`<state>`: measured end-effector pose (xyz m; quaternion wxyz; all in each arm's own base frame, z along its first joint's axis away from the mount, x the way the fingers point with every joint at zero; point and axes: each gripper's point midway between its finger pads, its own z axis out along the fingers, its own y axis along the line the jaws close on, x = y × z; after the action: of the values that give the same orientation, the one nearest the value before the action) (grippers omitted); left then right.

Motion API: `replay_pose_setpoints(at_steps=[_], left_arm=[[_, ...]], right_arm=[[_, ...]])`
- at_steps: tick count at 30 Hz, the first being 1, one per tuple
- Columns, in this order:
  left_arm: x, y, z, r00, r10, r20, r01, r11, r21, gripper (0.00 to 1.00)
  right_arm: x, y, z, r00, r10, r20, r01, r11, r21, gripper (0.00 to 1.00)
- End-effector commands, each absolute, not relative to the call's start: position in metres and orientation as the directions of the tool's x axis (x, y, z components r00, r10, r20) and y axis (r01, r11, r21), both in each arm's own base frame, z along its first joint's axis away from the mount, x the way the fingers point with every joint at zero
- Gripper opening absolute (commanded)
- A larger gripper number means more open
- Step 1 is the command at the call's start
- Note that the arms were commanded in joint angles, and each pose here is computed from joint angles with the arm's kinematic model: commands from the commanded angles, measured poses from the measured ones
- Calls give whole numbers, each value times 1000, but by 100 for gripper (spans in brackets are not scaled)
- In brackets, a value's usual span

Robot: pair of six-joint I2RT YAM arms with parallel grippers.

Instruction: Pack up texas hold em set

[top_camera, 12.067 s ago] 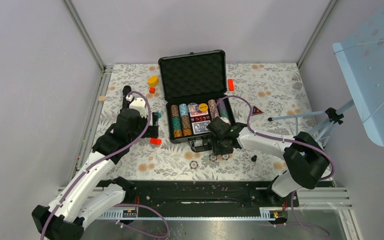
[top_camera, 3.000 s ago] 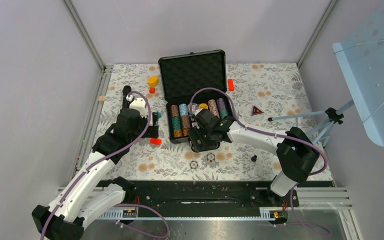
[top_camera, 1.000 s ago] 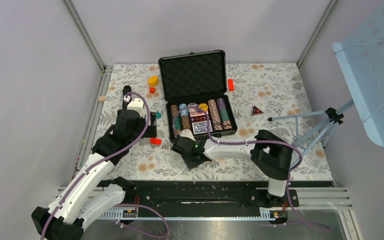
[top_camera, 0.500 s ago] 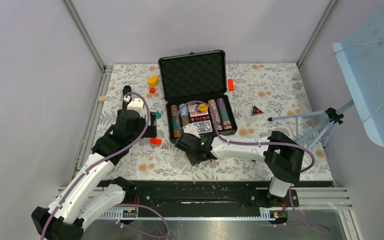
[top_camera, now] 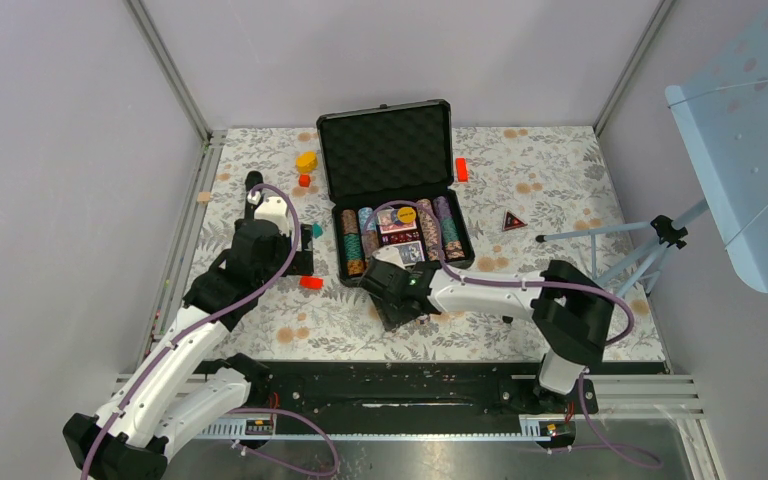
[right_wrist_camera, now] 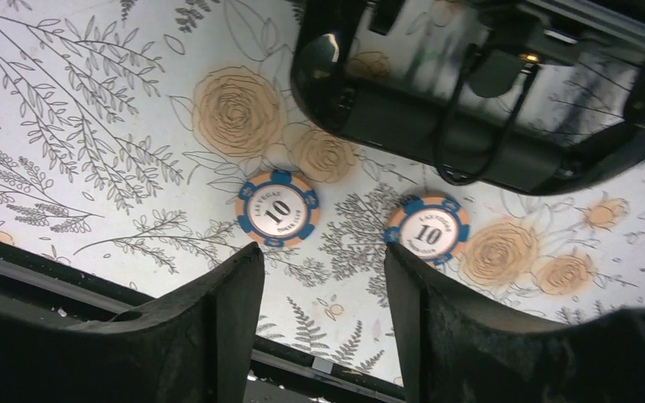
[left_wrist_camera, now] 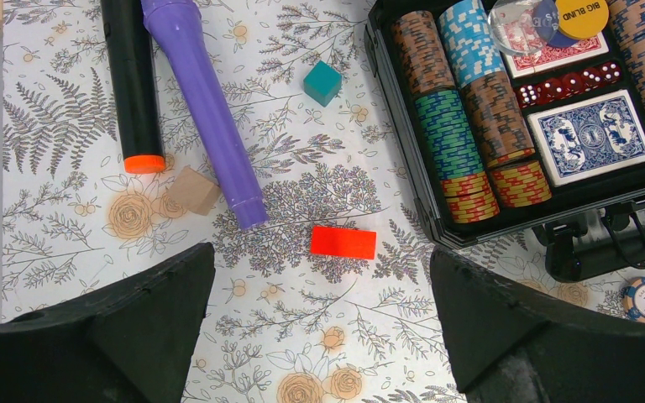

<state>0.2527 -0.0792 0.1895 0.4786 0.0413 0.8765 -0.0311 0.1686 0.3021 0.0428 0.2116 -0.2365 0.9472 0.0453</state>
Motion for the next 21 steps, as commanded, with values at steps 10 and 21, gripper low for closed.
replay_pose_setpoints(at_steps=[10, 21], left_arm=[[257, -81, 198, -505, 18, -863, 101, 994, -38, 99], [257, -82, 199, -503, 17, -864, 103, 994, -40, 99]], right_arm=[[156, 330, 24, -801, -469, -372, -509, 861, 11, 68], [154, 334, 13, -792, -509, -336, -530, 847, -34, 59]])
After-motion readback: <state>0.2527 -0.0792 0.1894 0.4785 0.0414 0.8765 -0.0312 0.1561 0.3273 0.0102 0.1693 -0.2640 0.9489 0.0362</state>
